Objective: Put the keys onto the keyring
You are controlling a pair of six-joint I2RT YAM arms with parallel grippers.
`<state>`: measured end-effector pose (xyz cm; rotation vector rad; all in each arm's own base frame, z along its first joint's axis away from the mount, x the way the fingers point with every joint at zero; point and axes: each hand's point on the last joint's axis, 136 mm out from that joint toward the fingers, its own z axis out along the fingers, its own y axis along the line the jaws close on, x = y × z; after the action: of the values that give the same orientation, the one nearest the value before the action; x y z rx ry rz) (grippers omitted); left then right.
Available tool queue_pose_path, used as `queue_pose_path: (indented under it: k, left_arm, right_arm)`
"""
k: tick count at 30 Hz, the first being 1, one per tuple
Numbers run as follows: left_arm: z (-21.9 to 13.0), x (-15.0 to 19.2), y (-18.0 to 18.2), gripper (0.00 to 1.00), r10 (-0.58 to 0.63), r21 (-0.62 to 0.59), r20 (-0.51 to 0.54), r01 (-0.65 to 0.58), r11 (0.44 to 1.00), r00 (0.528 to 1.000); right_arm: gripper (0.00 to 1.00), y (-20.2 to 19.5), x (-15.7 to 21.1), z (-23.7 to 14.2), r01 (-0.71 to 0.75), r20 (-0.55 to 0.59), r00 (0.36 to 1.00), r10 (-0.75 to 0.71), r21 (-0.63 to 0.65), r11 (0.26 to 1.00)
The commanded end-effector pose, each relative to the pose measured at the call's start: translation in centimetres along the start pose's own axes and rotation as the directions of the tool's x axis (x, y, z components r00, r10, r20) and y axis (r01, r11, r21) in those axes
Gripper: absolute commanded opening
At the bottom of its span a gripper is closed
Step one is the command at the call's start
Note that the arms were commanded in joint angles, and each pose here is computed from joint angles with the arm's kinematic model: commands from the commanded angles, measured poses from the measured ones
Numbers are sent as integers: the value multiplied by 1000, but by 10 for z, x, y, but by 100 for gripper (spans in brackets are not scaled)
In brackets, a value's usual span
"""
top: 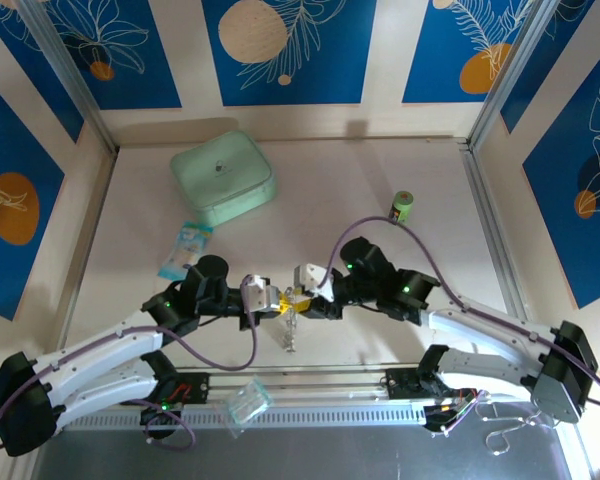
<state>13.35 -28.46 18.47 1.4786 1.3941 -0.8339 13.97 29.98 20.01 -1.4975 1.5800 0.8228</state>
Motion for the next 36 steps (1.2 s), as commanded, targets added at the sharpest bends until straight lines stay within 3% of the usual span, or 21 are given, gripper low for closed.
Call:
queue_pose_path:
  k: [1,10,17,22,29,36]
  left_arm:
    - [-5,-21,3,0,40,-41,121,-36,999,992]
    - [-4,-18,9,0,55,-89,146,-42,995,988]
    - [-5,-15,13,0,58,-119,141,-41,992,988]
    - [-5,-16,16,0,51,-136,148,-31,990,988]
    - [-4,-16,15,0,52,-129,150,-33,991,987]
    - [-5,-15,15,0,51,-129,147,-32,991,988]
  right_arm:
    - [42,2,-15,-13,-142,150,978,141,-10,990]
    - [38,4,0,-9,-431,157,890,428,-19,902]
    - [34,-5,-1,-11,-707,113,703,702,5,707]
    - [32,-2,-2,-11,-795,69,606,793,13,607]
    - [24,5,-3,0,-803,-26,593,805,42,594]
    - [18,4,-3,-2,-798,-14,601,799,55,601]
